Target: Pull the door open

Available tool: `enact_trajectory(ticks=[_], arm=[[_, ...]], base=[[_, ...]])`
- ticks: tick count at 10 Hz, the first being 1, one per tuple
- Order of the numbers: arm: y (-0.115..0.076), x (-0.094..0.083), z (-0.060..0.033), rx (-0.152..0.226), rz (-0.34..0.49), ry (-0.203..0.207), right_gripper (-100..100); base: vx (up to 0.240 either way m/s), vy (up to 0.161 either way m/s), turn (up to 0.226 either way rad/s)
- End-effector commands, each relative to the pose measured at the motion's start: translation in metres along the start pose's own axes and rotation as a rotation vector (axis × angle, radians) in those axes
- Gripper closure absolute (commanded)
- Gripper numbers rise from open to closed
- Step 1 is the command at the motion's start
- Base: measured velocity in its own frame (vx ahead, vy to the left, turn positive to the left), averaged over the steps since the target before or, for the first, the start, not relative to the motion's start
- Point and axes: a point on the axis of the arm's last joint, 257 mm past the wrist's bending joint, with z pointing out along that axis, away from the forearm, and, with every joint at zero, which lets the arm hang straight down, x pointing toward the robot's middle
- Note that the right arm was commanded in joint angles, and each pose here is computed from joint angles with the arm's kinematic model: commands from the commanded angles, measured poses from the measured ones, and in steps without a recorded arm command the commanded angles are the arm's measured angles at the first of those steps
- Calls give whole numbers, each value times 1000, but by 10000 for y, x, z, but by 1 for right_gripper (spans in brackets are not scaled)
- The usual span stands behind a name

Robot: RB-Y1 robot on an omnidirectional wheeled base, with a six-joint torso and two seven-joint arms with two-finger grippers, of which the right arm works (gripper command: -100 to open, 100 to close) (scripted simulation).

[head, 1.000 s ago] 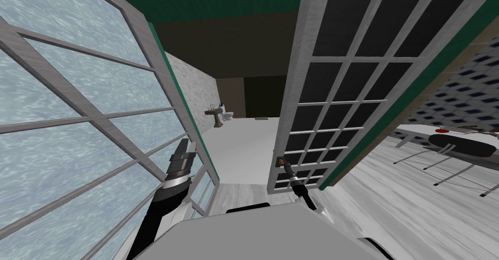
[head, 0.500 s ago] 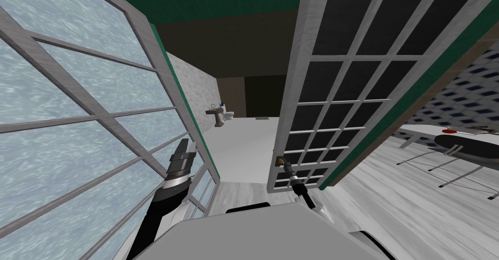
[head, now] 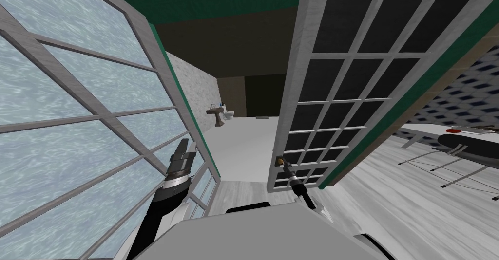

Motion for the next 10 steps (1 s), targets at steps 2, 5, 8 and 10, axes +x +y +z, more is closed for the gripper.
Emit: enact_trajectory(ticks=[2,5,8,10], arm=[[0,208,29,-6,92,29,100],[-4,212,34,-4,144,29,100],[-1,222,50,-3,234,28,100],[-2,226,57,-2,282,28,100]], base=[[-26,-2,32],[-20,-10,4],[-22,-10,26],[-20,-13,21]])
